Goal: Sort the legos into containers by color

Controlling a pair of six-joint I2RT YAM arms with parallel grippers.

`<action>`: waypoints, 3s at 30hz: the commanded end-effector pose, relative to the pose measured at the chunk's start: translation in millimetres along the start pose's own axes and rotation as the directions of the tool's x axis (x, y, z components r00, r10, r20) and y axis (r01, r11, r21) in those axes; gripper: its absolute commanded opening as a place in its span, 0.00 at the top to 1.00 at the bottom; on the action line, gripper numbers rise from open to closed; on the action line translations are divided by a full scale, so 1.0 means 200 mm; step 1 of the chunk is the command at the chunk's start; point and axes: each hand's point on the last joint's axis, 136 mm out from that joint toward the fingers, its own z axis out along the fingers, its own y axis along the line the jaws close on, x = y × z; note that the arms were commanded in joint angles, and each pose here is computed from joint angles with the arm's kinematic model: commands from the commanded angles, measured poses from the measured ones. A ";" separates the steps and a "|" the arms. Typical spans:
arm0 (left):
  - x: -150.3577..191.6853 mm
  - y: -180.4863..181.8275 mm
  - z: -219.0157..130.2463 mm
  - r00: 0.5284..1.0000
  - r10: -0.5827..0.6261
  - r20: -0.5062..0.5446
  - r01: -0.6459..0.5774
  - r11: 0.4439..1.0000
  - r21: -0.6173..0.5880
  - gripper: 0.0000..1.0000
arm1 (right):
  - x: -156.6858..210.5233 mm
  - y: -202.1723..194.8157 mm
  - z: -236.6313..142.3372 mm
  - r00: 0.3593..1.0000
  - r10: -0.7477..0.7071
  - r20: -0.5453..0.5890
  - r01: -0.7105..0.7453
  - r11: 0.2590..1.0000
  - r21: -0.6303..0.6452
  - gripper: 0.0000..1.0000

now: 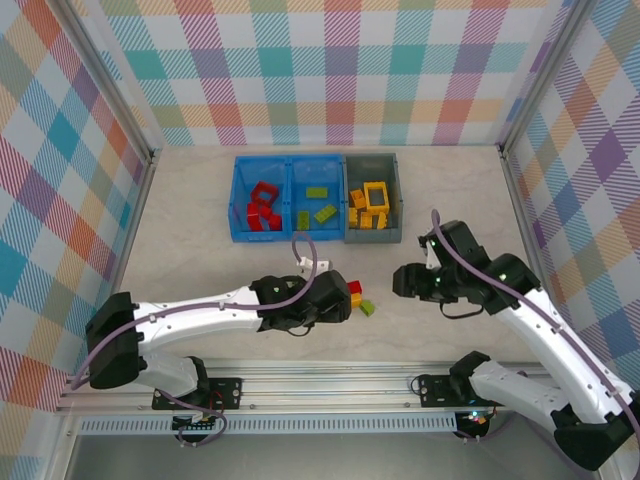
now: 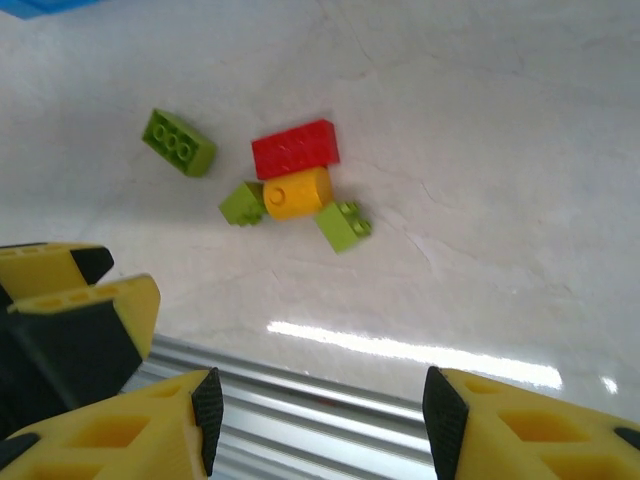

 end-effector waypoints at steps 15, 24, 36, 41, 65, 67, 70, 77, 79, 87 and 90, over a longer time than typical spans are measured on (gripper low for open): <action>0.15 -0.31 0.26 0.939 -0.311 -0.144 0.317 0.948 0.019 0.26 | 0.04 -0.04 -0.04 1.000 0.015 -0.004 -0.014 0.999 0.035 0.42; 0.15 -0.44 0.42 0.898 -0.413 -0.155 0.420 0.907 0.017 0.28 | -0.05 -0.05 -0.20 0.989 -0.026 0.143 0.020 0.999 0.044 0.41; 0.11 -0.29 0.66 0.851 -0.516 -0.092 0.504 0.854 -0.132 0.43 | -0.07 -0.01 -0.30 0.972 -0.047 0.232 0.055 0.998 -0.028 0.37; 0.09 -0.28 0.69 0.854 -0.515 -0.075 0.501 0.853 -0.149 0.51 | -0.07 -0.01 -0.27 0.974 -0.044 0.223 0.052 0.998 -0.029 0.37; -0.35 -0.29 0.16 0.930 -0.351 0.112 0.355 0.935 -0.014 0.83 | -0.09 0.21 -0.32 0.949 -0.169 0.267 0.230 0.949 -0.217 0.37; -0.46 -0.24 0.11 0.935 -0.329 0.128 0.333 0.943 -0.010 0.83 | -0.09 0.24 -0.28 0.952 -0.187 0.243 0.244 0.941 -0.233 0.37; -0.61 -0.13 0.08 0.946 -0.300 0.124 0.306 0.952 -0.032 0.83 | -0.11 0.29 -0.23 0.955 -0.198 0.219 0.254 0.929 -0.270 0.39; -1.02 0.21 0.23 0.959 -0.236 0.155 0.261 0.950 -0.170 0.84 | -0.16 0.46 -0.04 0.931 -0.282 0.232 0.335 0.911 -0.241 0.39; -1.12 0.28 0.31 0.961 -0.227 0.160 0.257 0.945 -0.201 0.84 | -0.17 0.53 0.01 0.903 -0.320 0.286 0.385 0.898 -0.212 0.38; -1.34 0.46 0.67 0.969 -0.219 0.117 0.244 0.925 -0.291 0.83 | -0.20 0.72 0.18 0.860 -0.322 0.395 0.412 0.896 -0.168 0.34; -1.37 0.48 0.76 0.970 -0.217 0.108 0.239 0.924 -0.298 0.83 | -0.20 0.76 0.21 0.864 -0.317 0.391 0.408 0.896 -0.175 0.34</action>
